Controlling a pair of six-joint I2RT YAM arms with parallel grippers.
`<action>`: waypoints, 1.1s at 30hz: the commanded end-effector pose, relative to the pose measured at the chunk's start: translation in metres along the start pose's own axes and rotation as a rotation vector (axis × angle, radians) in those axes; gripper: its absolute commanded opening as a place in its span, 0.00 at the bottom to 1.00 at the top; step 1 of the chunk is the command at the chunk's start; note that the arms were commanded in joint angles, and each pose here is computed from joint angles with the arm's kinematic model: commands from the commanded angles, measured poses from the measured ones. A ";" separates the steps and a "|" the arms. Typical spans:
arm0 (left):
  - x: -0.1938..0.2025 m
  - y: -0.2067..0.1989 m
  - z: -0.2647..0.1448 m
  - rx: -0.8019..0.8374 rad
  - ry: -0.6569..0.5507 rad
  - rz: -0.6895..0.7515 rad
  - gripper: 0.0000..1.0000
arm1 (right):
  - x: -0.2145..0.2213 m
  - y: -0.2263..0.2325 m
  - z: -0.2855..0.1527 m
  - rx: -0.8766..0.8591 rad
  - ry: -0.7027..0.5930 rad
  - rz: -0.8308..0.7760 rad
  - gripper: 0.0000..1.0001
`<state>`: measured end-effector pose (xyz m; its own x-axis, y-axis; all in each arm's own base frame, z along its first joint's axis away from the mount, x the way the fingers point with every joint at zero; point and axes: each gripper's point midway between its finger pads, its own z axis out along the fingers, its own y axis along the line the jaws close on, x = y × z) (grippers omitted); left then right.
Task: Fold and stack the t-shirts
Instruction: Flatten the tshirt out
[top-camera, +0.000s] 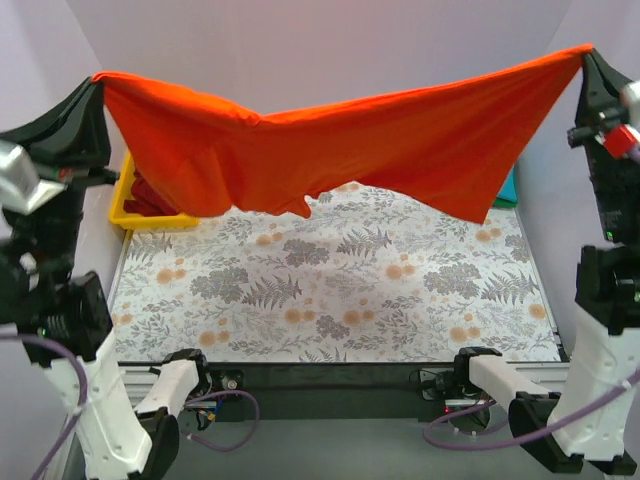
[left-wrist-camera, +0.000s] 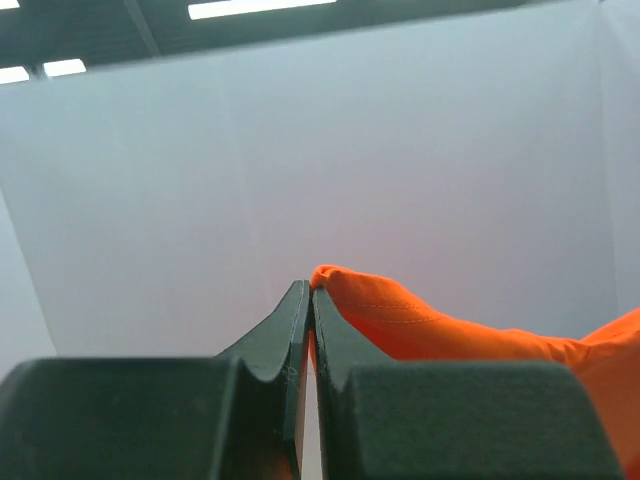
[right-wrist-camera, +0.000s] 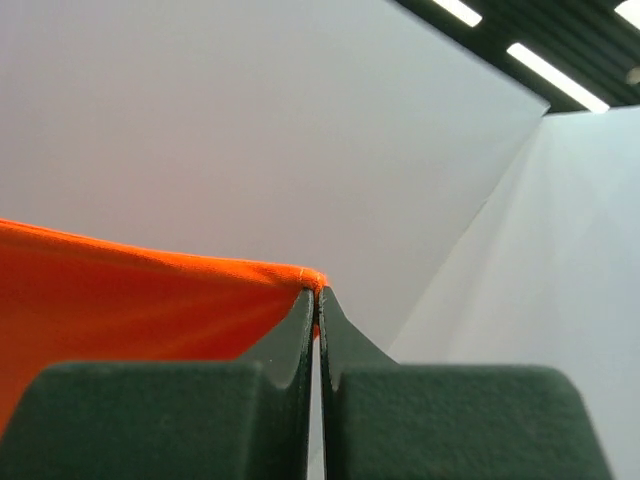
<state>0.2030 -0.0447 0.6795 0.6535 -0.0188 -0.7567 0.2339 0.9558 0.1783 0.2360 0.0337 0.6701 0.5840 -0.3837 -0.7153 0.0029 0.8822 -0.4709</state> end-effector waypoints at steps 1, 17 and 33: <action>-0.045 -0.002 -0.017 -0.041 -0.077 0.106 0.00 | -0.051 -0.030 -0.026 0.131 -0.131 -0.075 0.01; 0.072 0.011 -0.010 -0.031 0.201 0.001 0.00 | 0.054 0.027 0.013 -0.066 0.019 -0.062 0.01; 0.451 -0.002 -0.098 0.048 0.874 -0.348 0.00 | 0.379 0.221 -0.012 -0.526 0.516 0.106 0.01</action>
<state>0.3905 -0.0346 0.2879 -0.2605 -0.0883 -0.9614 0.3573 0.9163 -0.1809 0.4175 0.0770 0.2873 0.0299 -0.4741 -0.8799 -0.5325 0.7375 -0.4154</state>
